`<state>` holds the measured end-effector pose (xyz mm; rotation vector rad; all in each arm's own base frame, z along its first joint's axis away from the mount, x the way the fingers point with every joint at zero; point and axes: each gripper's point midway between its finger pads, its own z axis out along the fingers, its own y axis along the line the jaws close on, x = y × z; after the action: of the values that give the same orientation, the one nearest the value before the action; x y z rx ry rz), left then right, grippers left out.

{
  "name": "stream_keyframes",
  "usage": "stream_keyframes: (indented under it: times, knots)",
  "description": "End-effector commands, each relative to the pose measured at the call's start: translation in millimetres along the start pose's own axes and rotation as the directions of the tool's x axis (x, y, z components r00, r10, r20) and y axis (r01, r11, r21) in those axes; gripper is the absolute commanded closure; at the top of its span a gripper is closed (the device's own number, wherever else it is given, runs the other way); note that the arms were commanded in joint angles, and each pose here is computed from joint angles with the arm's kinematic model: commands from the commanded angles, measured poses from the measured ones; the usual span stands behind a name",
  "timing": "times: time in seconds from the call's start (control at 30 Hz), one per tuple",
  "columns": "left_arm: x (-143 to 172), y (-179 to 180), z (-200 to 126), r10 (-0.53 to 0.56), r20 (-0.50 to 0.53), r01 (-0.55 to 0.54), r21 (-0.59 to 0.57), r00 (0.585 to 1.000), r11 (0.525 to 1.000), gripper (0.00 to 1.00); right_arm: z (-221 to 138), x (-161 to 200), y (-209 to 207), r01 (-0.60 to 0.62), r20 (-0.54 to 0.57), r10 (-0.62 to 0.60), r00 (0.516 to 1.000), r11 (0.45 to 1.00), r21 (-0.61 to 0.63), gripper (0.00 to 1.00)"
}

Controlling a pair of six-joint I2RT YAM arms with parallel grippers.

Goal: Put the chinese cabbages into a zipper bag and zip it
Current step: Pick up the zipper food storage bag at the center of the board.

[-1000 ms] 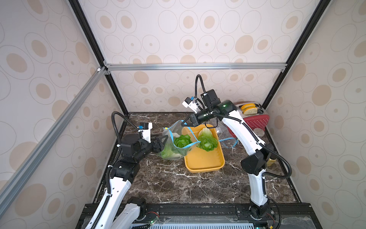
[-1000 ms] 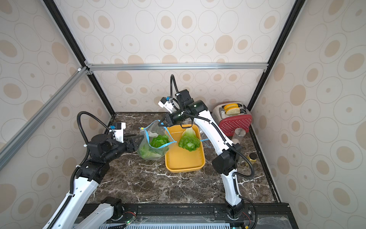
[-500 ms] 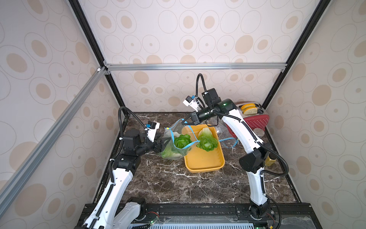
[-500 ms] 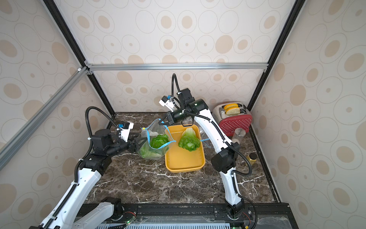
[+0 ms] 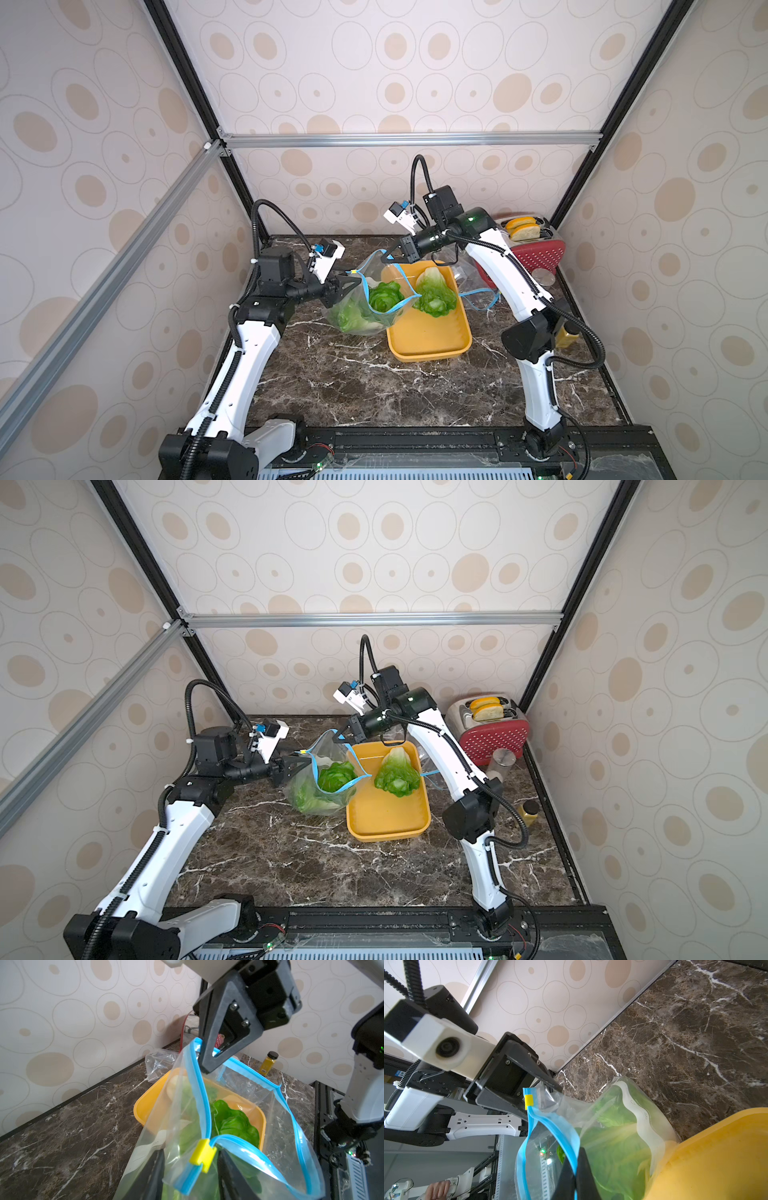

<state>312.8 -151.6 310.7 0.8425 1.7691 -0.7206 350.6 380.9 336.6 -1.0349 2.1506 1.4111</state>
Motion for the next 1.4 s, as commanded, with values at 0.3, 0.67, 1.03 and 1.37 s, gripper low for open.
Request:
stream_keyframes:
  times: [0.3, 0.67, 1.03, 1.37]
  knots:
    - [11.9, -2.4, -0.1, 0.030, -0.044, -0.029, 0.043, 0.999, 0.999, 0.80, -6.7, -8.1, 2.1, 0.036, 0.024, -0.036, 0.999, 0.999, -0.008, 1.00]
    - [5.2, 7.8, 4.3, 0.034, -0.006, -0.034, 0.011, 0.999, 0.999, 1.00, -4.1, -7.7, -5.4, 0.021, 0.022, -0.021, 1.000, 1.000, 0.010, 0.98]
    - [-8.6, 13.6, -25.2, -0.002, -0.039, -0.005, -0.176, 0.999, 0.984, 1.00, -37.1, -31.5, 17.0, 0.162, 0.106, -0.178, 0.978, 0.976, 0.146, 0.62]
    - [-30.4, -5.9, -41.4, 0.032, -0.036, -0.037, -0.144, 0.999, 0.989, 1.00, -38.8, -20.8, 80.8, 0.447, 0.057, -0.460, 0.886, 0.881, 0.155, 0.45]
